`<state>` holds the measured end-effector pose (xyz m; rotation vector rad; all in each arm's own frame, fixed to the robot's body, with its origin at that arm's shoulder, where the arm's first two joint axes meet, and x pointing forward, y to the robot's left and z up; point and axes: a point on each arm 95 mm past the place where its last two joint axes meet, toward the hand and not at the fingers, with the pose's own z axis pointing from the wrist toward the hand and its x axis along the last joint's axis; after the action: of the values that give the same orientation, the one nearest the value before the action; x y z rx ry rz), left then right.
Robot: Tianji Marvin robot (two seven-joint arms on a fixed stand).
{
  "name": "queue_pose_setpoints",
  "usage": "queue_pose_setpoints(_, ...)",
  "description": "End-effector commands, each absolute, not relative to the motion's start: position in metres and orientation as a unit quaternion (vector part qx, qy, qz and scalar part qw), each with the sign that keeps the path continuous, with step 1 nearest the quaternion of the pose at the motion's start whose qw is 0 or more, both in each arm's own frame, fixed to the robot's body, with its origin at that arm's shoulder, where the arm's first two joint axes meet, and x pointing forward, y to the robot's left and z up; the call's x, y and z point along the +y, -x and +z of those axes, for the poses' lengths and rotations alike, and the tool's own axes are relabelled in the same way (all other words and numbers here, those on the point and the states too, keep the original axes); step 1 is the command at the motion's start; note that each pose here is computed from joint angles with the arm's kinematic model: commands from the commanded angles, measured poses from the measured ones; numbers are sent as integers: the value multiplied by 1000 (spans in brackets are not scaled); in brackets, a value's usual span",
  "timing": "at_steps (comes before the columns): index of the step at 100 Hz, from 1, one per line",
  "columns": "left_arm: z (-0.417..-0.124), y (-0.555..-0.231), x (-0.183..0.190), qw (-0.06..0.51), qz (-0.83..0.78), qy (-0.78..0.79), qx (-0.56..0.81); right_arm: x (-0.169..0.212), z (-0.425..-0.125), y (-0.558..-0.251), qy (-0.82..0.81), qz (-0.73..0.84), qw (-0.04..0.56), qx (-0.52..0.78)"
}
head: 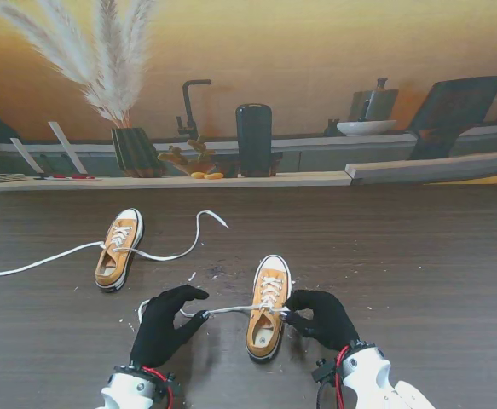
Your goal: Tie the shoelaces into a bow on the shoes
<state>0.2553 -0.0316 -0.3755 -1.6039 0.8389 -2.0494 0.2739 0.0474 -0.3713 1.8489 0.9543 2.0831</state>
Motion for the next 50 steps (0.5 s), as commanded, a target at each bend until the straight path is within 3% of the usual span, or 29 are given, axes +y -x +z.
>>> queue_pose_setpoints(1, -370, -255, -39, 195, -735, 570, 311, 50, -363, -277, -625, 704, 102, 320)
queue_pose_setpoints(23, -353, -244, -58, 260, -696, 558, 370, 48, -361, -283, -675, 681, 35, 281)
queue_pose_setpoints(50, -346, -253, -76, 336, -601, 544, 479, 45, -357, -287, -691, 665, 29, 281)
